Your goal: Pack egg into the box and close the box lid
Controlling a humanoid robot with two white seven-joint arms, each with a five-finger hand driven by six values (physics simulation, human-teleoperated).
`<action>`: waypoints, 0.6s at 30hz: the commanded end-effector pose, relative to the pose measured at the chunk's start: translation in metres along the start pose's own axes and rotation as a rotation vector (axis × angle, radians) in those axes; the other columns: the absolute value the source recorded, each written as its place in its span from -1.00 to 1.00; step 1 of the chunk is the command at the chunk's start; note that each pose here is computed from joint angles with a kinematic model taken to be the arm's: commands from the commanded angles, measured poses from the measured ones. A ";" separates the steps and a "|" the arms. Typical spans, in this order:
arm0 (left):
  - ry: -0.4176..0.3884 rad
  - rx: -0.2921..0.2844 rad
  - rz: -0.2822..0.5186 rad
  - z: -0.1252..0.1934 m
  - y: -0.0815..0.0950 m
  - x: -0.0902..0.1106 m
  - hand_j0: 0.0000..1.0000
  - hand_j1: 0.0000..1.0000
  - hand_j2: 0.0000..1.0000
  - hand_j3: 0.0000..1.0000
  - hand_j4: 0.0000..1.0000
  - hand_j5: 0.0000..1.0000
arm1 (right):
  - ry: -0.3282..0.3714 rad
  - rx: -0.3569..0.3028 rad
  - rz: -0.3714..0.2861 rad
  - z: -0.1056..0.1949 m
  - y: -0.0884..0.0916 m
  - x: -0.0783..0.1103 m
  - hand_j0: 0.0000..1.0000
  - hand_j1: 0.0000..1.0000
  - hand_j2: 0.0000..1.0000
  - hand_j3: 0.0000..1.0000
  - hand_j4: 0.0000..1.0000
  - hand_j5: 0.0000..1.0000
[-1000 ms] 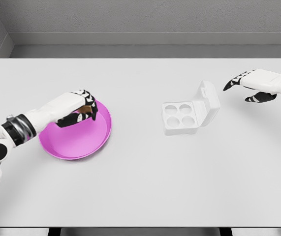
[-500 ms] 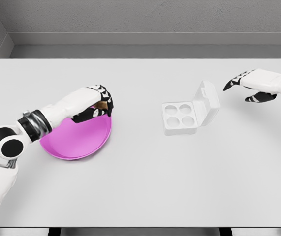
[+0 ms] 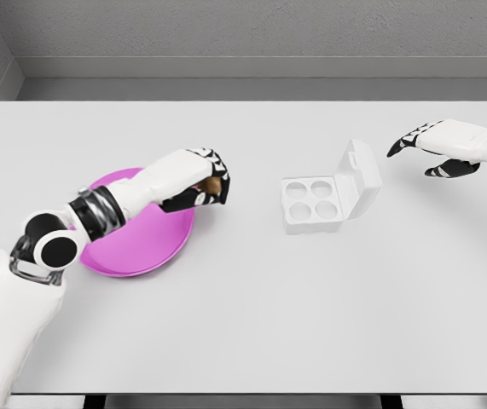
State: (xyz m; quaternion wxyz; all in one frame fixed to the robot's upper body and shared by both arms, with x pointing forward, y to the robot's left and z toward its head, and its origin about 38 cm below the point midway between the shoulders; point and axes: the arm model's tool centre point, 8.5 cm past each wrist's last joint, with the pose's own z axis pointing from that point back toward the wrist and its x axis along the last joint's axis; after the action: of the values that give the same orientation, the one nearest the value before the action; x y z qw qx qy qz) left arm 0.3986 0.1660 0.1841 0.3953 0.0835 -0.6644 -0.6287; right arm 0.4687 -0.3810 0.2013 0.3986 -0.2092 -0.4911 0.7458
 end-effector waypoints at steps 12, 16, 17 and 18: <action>-0.050 0.000 -0.006 -0.027 -0.006 0.023 -0.62 -0.62 -0.62 -0.62 -0.62 -0.62 | 0.001 -0.004 -0.003 0.001 -0.001 0.000 0.49 0.49 0.49 0.49 0.49 0.49; -0.061 -0.004 -0.012 -0.033 -0.007 0.028 -0.63 -0.63 -0.63 -0.63 -0.63 -0.63 | 0.002 -0.003 -0.002 0.001 -0.001 0.000 0.49 0.49 0.49 0.49 0.49 0.49; -0.060 -0.004 -0.017 -0.033 -0.007 0.029 -0.63 -0.63 -0.63 -0.63 -0.63 -0.63 | 0.002 -0.003 -0.002 0.001 -0.001 0.000 0.49 0.49 0.49 0.49 0.49 0.49; -0.058 -0.007 -0.015 -0.034 -0.008 0.029 -0.63 -0.63 -0.63 -0.63 -0.63 -0.63 | 0.002 -0.005 -0.002 0.001 -0.001 0.000 0.49 0.49 0.49 0.49 0.49 0.49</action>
State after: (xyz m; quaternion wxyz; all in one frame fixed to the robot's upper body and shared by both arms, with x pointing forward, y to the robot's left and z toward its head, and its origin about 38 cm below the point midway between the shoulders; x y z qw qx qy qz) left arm 0.3985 0.1232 0.1870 0.3700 0.0717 -0.6730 -0.6364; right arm 0.4686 -0.3812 0.2018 0.3980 -0.2099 -0.4906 0.7462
